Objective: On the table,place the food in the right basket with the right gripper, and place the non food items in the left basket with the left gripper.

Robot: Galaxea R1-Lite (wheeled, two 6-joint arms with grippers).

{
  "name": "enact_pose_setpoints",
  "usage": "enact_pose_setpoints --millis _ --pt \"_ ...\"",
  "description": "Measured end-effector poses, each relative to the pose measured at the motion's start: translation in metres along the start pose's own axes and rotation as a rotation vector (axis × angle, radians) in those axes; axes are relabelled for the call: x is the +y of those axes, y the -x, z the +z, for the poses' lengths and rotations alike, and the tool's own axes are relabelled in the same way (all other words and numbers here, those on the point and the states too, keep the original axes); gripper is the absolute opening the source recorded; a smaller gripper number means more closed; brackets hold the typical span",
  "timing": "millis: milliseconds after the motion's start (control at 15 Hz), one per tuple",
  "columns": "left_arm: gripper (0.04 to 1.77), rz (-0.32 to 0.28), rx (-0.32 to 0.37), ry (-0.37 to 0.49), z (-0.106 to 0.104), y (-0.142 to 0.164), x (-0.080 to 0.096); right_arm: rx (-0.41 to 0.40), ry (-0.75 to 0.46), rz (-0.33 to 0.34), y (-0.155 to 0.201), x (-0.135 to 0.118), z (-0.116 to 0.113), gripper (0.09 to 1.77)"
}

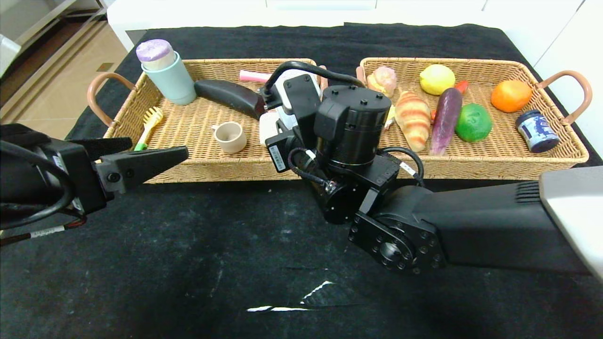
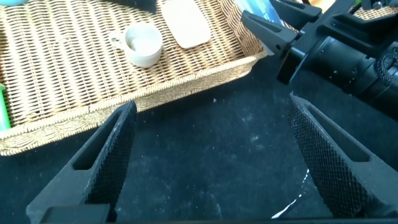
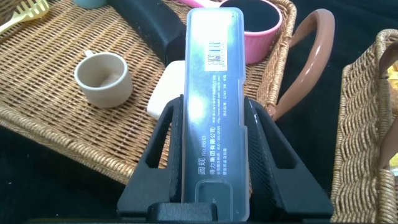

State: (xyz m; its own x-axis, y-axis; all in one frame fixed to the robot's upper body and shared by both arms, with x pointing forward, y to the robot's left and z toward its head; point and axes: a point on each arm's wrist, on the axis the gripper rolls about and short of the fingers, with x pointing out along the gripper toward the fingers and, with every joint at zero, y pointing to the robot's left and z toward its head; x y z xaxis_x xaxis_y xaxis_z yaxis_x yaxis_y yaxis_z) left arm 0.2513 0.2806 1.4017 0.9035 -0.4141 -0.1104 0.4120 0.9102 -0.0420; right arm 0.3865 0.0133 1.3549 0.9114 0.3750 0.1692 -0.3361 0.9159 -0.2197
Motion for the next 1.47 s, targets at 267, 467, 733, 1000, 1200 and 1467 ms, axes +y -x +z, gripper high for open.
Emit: enact_pose_setpoints --millis 267,467,733,1000,1200,1467 --pt "1.72 0.001 0.004 0.001 -0.001 -0.001 0.000 -0.004 -0.002 -0.003 -0.001 0.001 -0.001 0.68" --pt "1.72 0.001 0.004 0.001 -0.001 -0.001 0.000 -0.005 -0.003 -0.004 -0.001 0.001 -0.002 0.99" --pt "1.72 0.000 0.007 0.000 -0.001 -0.001 0.000 -0.005 -0.003 -0.005 -0.001 0.000 -0.002 1.27" --pt "1.72 0.000 0.008 0.000 -0.002 -0.002 0.000 -0.014 -0.008 -0.011 -0.001 0.000 -0.001 1.44" --pt "1.72 0.000 0.009 0.000 -0.002 -0.002 0.000 -0.035 -0.022 -0.020 0.001 0.000 0.002 1.53" --pt "1.72 -0.001 0.014 0.000 -0.003 -0.002 0.000 -0.014 -0.012 0.002 0.017 -0.003 0.000 1.60"
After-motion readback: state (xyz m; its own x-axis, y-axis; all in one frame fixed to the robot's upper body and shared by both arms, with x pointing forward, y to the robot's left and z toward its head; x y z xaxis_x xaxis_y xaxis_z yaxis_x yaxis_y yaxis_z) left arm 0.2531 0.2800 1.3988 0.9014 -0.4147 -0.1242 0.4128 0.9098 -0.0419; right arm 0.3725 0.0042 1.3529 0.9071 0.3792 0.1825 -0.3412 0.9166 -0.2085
